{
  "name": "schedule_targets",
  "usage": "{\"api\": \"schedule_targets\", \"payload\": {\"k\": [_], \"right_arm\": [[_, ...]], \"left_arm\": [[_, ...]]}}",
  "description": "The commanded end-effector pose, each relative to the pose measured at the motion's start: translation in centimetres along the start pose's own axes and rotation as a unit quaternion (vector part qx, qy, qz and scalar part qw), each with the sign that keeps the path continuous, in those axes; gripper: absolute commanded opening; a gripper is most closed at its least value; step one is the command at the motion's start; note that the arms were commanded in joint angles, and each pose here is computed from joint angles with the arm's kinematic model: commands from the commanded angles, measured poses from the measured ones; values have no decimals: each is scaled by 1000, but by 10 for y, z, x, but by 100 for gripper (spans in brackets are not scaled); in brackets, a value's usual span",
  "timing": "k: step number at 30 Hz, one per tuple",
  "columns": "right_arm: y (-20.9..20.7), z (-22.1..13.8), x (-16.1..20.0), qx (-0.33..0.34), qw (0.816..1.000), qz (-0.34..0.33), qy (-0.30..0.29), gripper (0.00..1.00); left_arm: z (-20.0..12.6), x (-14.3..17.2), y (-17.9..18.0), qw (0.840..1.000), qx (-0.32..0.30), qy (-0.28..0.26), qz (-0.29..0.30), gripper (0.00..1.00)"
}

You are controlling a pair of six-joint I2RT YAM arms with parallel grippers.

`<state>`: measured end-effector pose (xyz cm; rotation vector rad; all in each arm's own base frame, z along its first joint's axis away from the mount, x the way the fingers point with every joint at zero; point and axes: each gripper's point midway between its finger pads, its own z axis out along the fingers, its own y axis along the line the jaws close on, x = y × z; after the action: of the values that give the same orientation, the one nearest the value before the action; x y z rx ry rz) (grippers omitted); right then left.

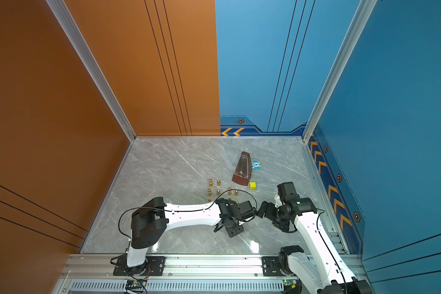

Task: Open the lipstick cap
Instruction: Pick up the cover from the center of the board.

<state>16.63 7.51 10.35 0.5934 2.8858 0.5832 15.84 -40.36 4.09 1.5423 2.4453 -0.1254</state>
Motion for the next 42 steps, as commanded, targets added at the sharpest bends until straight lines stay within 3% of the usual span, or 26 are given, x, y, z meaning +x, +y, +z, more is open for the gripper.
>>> {"api": "schedule_targets", "payload": {"k": [1, 7, 14, 28, 35, 42], "right_arm": [[-6, -3, 1, 11, 1000, 16, -7, 93], [-5, -3, 2, 7, 1000, 13, -3, 92], [-3, -4, 2, 3, 1000, 14, -3, 92], [0, -8, 2, -5, 1000, 3, -8, 89], [10, -16, 7, -31, 999, -20, -8, 86], [43, -31, 17, -123, 991, -61, 2, 82]], "left_arm": [[10, 5, 0, 1000, 1, 12, 9, 38], [13, 2, 3, 1000, -7, 12, 13, 33], [17, -3, 9, 1000, -25, 11, 4, 39], [13, -4, 14, 1000, -28, 4, -4, 22], [-12, -14, 20, 999, -18, -45, -18, 18], [-56, -22, 38, 991, -7, -127, -41, 16]]}}
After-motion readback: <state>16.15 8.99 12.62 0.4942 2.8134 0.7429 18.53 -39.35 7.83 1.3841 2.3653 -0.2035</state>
